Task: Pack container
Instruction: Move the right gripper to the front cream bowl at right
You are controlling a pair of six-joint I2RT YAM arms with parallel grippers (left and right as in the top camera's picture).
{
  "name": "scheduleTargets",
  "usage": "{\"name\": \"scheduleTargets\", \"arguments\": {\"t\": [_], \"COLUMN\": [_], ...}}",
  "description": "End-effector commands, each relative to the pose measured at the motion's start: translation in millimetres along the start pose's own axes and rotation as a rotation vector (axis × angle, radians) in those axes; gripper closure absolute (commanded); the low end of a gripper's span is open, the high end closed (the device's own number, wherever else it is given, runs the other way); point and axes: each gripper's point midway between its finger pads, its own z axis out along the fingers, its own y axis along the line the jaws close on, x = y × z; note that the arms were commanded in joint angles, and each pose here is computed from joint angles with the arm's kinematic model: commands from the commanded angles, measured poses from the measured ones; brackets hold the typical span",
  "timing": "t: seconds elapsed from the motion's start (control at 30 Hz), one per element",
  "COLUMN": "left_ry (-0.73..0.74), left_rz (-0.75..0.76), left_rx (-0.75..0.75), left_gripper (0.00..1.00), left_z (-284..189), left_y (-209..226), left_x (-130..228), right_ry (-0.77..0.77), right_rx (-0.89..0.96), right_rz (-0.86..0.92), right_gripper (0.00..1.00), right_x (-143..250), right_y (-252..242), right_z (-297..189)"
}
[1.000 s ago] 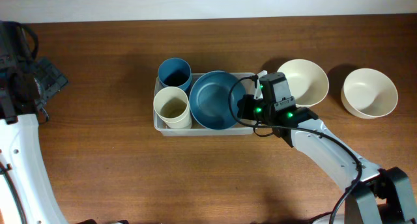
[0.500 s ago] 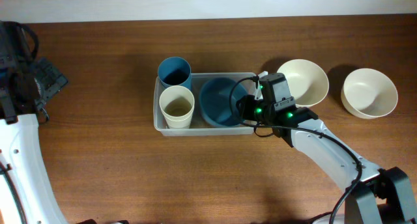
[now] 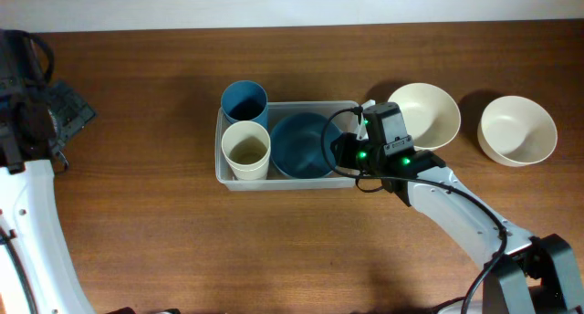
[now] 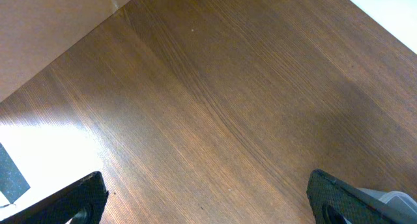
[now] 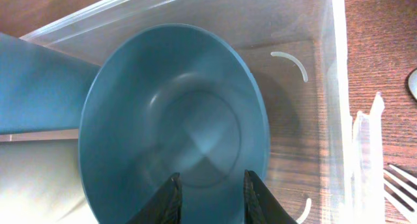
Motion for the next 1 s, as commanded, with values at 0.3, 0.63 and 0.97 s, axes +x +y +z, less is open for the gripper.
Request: {"name": "scheduleTargets", "arguments": {"t": [0.3, 0.63, 0.97], "left_ry": [0.007, 0.006, 0.006], "left_rz": [-0.014, -0.014, -0.014], "left_rx": [-0.005, -0.005, -0.005], "left_gripper": [0.00, 0.00, 0.00], "left_z": [2, 2, 2], "left_y": [1, 1, 1], "left_x": [1, 1, 0], "right_ry": [-0.014, -0.017, 0.122], "right_rx": [0.070, 0.361, 0.494], "right_rz": [-0.160, 0.217, 0.468], "right_gripper": [0.48, 0.27, 0.26], "right_x": [-66, -96, -76], "right_y": [42, -68, -146], "right_z": [-88, -146, -93]}}
